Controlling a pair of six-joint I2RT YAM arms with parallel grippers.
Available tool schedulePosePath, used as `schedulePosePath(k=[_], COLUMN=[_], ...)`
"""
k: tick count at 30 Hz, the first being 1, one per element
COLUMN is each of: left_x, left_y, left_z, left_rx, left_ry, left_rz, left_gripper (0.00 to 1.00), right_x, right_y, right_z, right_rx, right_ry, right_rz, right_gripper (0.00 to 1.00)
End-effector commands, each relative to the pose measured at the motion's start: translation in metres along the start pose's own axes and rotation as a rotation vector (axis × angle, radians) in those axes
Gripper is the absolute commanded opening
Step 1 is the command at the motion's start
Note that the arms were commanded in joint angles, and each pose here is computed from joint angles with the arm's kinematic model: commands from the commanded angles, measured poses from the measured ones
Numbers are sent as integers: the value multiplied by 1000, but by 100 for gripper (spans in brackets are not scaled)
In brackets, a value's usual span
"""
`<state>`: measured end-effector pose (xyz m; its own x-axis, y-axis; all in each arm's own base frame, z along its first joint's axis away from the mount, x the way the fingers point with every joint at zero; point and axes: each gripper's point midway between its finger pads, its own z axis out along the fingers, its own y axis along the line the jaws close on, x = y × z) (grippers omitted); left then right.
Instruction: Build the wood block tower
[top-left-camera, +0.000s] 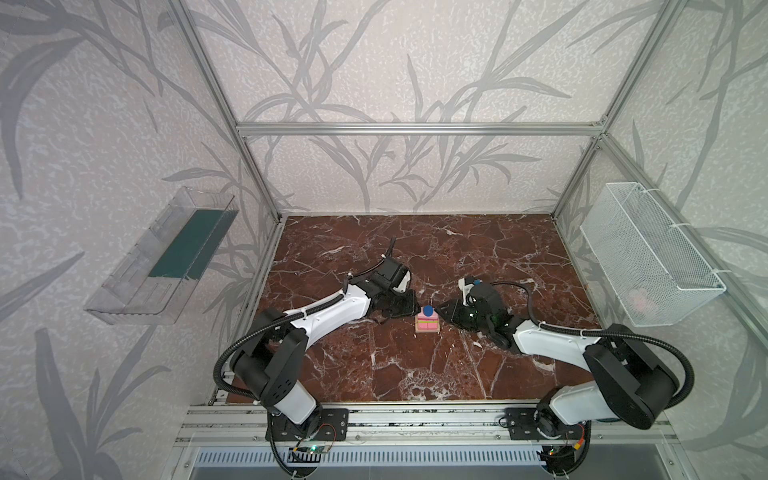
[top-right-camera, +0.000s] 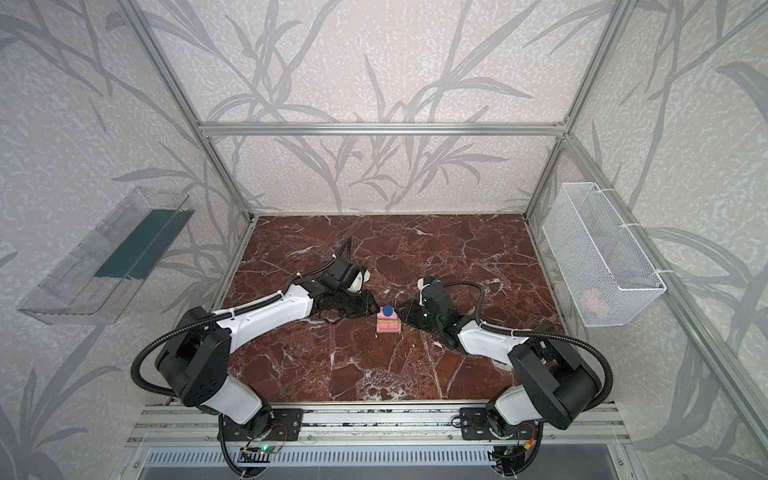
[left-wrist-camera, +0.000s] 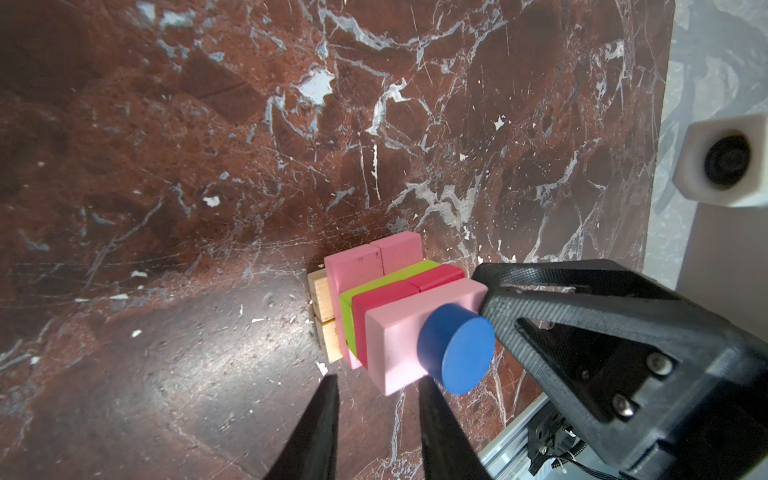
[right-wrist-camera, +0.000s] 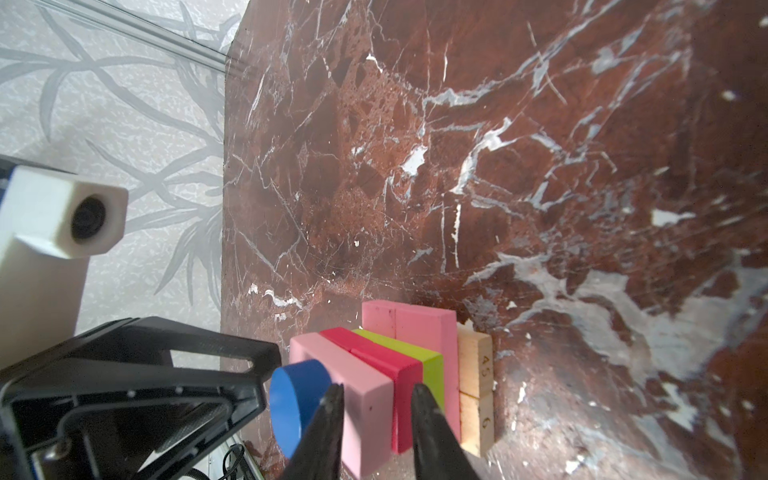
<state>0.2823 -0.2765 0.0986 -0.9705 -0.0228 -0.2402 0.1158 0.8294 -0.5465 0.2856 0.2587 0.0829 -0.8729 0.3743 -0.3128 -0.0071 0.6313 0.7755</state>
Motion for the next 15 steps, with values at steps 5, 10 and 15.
schedulePosePath(k=[5,10,15], left_x=[2,1,2], left_y=[2,1,0], left_z=[5,5,5], left_rx=[7,15,19], left_ry=[13,14,16], left_rz=[-14,-14,-14], left_gripper=[32,32,31], right_x=[1,1,1], right_y=[-2,-2,-4], right_z=[2,2,1], right_rx=[-13,-13,-7], right_ry=[3,3,2], right_rz=[8,10,12], right_gripper=[28,26,26])
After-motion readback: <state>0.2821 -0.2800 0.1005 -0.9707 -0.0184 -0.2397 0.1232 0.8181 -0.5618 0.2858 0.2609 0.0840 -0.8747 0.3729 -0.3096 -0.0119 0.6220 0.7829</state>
